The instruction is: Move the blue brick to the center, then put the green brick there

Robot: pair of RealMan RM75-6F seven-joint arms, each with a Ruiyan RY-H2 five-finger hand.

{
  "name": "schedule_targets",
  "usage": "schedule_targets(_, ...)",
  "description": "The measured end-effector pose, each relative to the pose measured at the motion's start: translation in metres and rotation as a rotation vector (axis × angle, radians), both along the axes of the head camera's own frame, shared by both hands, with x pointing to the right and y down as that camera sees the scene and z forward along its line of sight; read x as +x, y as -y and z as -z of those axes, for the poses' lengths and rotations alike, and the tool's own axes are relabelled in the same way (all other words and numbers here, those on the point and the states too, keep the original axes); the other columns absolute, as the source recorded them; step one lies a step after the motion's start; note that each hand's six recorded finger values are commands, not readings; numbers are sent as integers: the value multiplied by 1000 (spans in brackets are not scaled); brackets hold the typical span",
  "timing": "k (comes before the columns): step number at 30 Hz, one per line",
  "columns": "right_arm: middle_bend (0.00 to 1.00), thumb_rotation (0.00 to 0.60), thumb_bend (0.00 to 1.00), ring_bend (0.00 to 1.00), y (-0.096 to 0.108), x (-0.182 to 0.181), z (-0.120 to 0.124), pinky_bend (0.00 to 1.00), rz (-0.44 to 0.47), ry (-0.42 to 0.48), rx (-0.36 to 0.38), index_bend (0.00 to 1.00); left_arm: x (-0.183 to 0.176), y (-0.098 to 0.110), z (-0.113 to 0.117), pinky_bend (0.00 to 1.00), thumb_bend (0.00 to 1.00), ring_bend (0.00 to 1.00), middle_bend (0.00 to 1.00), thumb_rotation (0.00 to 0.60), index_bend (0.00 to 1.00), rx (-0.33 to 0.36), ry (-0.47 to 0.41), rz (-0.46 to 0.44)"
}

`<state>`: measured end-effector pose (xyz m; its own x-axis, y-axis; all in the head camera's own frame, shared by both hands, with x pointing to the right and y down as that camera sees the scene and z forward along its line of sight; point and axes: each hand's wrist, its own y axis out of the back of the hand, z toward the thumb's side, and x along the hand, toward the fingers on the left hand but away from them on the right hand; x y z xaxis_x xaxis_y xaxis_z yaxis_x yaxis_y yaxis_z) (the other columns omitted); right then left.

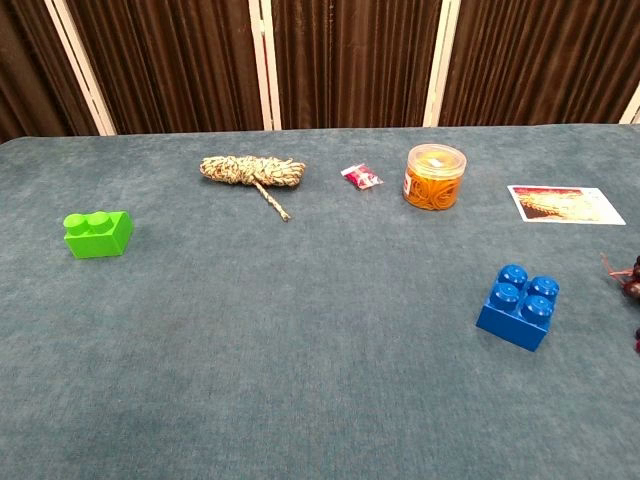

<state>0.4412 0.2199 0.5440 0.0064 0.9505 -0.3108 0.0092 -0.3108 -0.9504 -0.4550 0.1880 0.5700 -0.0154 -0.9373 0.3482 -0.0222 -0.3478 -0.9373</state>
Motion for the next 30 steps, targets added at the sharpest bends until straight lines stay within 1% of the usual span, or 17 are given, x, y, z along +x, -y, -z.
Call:
schedule_targets(5, 0, 600, 0, 0, -2, -2, -3, 0, 5, 2, -14, 33, 0, 0, 1, 0, 0, 0, 0, 600, 0, 1, -1, -2)
schedule_targets(8, 0, 600, 0, 0, -4, -5, -7, 0, 18, 7, -35, 33, 1, -1, 2, 0, 0, 0, 0, 600, 0, 1, 0, -5)
schedule_targets(12, 0, 600, 0, 0, -5, -18, -18, 0, 73, 17, -81, 34, 3, 2, 7, 0, 0, 0, 0, 600, 0, 15, -2, -14)
schedule_targets(15, 0, 600, 0, 0, -1, -39, -30, 0, 164, 33, -126, 34, 1, 5, 10, 0, 0, 0, 0, 600, 0, 24, 4, -14)
schedule_targets(18, 4, 600, 0, 0, 7, -68, -44, 0, 291, 63, -174, 34, -2, 8, 11, 0, 0, 0, 0, 600, 0, 25, 10, -4)
schedule_targets(19, 11, 600, 0, 0, 10, -80, -49, 0, 347, 72, -193, 33, -3, 9, 11, 0, 0, 0, 0, 600, 0, 25, 12, 0)
schedule_targets(21, 28, 600, 0, 0, 16, -98, -57, 0, 436, 76, -220, 34, -6, 11, 11, 0, 0, 0, 0, 600, 0, 24, 17, 8)
schedule_targets(25, 52, 600, 0, 0, 31, -138, -75, 0, 654, 41, -259, 34, -10, 12, 12, 0, 0, 0, 0, 600, 0, 21, 28, 20)
schedule_targets(28, 55, 600, 0, 0, 40, -157, -89, 0, 781, -11, -278, 34, -12, 12, 10, 0, 0, 0, 0, 600, 0, 15, 39, 28)
schedule_targets(30, 56, 600, 0, 0, 43, -166, -97, 0, 841, -43, -289, 37, -13, 13, 10, 0, 0, 0, 0, 600, 0, 15, 43, 31)
